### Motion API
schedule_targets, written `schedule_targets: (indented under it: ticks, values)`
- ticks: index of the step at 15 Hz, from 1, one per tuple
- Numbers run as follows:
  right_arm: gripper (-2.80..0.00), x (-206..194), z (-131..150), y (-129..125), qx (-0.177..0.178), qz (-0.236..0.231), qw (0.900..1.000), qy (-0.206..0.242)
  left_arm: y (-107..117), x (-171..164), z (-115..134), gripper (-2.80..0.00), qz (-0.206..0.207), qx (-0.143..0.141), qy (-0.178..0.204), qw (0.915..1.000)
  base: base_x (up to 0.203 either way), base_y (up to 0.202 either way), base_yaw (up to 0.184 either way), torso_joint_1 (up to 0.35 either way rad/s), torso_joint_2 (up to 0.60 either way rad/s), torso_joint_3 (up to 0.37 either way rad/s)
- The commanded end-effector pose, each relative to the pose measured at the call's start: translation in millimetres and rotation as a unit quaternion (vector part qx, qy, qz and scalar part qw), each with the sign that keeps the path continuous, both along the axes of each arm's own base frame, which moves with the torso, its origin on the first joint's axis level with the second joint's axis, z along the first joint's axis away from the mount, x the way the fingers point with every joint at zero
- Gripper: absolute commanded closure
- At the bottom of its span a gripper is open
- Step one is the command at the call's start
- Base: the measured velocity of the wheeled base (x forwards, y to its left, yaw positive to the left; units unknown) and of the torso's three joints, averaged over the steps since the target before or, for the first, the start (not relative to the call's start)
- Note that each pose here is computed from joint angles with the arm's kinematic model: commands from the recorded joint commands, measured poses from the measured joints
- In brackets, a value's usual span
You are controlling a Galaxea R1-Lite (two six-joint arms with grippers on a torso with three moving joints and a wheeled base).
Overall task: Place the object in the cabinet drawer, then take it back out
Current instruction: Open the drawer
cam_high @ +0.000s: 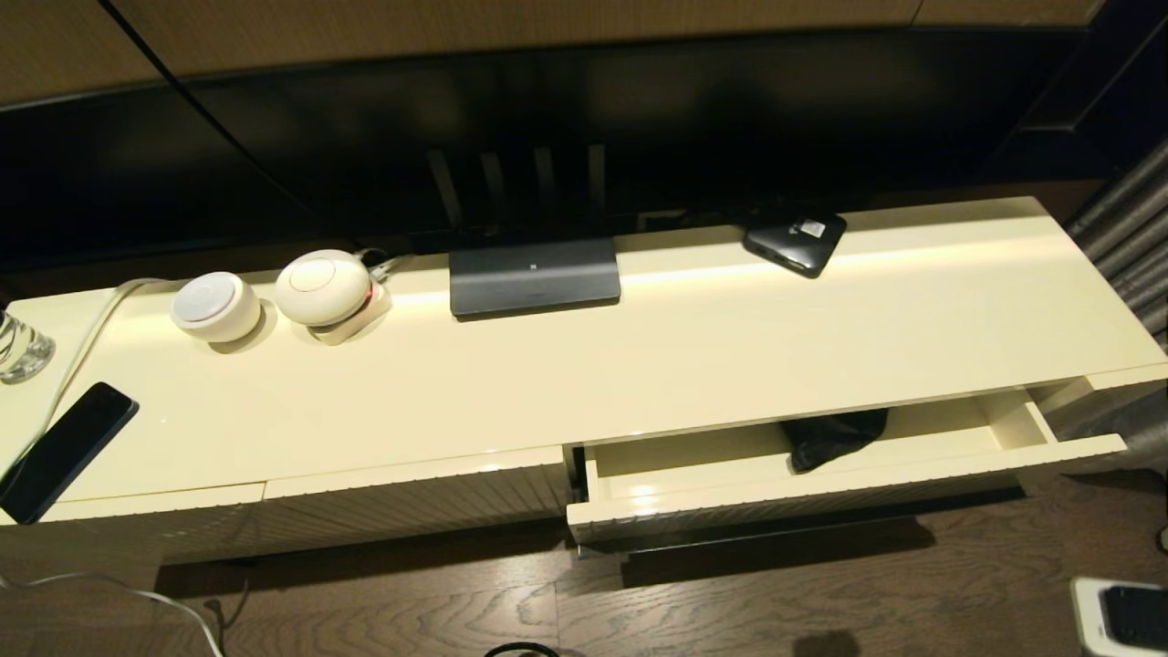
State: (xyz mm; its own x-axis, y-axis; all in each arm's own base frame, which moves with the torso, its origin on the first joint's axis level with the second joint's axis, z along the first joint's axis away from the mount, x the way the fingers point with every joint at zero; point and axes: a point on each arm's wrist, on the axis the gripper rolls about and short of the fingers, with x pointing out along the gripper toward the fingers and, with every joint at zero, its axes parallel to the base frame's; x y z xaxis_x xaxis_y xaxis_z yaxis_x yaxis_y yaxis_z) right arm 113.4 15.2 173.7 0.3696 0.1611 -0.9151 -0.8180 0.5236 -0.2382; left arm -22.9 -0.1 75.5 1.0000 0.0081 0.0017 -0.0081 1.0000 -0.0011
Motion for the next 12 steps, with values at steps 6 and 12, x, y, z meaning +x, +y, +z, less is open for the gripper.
schedule_targets:
  ticks: [6,12]
  values:
    - [0.00,64,29,21,0.134,-0.184,0.973,0.051,0,0,-1,0.00,0.001,0.000,0.002,1.0000,0.000,0.000,0.000,0.000,0.00,0.000]
    - [0.00,116,25,46,0.158,-0.259,0.949,0.081,0,0,-1,0.00,0.001,0.000,0.002,1.0000,0.000,0.000,0.000,0.000,0.00,0.000]
